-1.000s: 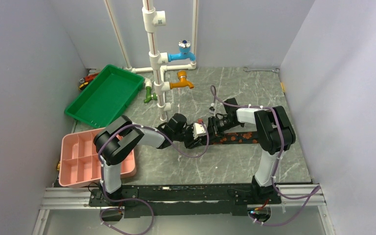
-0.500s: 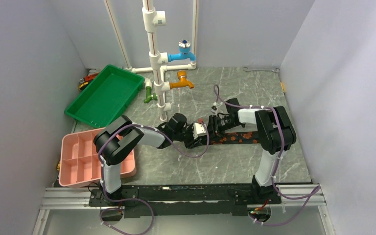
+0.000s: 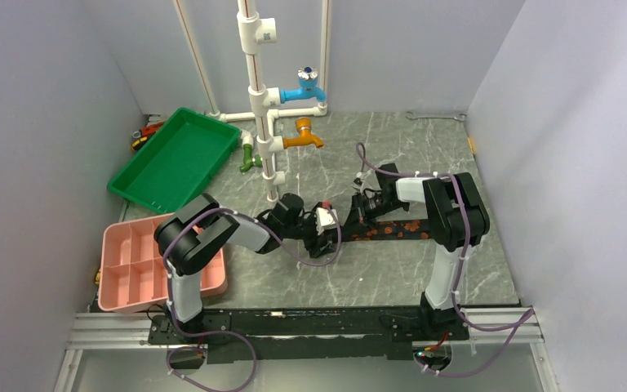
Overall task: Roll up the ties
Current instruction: Roll the tie at the center of the board.
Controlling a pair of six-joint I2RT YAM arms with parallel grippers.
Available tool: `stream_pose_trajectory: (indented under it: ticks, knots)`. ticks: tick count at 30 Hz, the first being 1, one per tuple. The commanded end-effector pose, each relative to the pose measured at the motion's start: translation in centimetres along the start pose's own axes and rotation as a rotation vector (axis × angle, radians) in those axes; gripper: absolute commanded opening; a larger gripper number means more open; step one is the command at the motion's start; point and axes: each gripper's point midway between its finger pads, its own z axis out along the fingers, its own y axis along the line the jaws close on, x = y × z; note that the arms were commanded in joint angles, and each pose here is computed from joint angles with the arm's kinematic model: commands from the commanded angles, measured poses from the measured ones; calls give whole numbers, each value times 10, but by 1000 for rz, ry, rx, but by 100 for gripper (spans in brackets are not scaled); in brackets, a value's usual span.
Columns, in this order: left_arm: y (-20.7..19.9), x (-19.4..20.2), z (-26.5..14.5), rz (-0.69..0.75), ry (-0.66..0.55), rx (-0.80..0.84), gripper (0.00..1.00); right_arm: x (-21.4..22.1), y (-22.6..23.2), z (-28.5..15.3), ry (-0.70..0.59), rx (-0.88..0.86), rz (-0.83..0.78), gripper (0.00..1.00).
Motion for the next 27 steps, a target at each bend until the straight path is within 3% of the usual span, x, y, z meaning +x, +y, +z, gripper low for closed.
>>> stream_pose_trajectory:
  ticks: [1,6,11,17,18,23,27]
  knots:
    - [-2,16,-10,-30,-7,0,81,-10,-53,-1,-30,246,-27,0]
    - [4,12,3,59,-53,28,79,-12,-60,0,-10,268,-11,0]
    - [10,11,17,106,-67,50,71,-12,-63,2,8,261,-2,0]
    - [3,18,14,75,-11,90,38,-16,-38,-3,-3,171,-71,0]
    - [0,22,11,59,12,95,35,-16,-31,-7,-15,155,-95,2]
    - [-18,48,-5,-14,164,106,29,-6,4,-29,-58,80,-171,35]
    - [-28,59,-5,-46,238,101,31,3,31,-36,-87,7,-188,49]
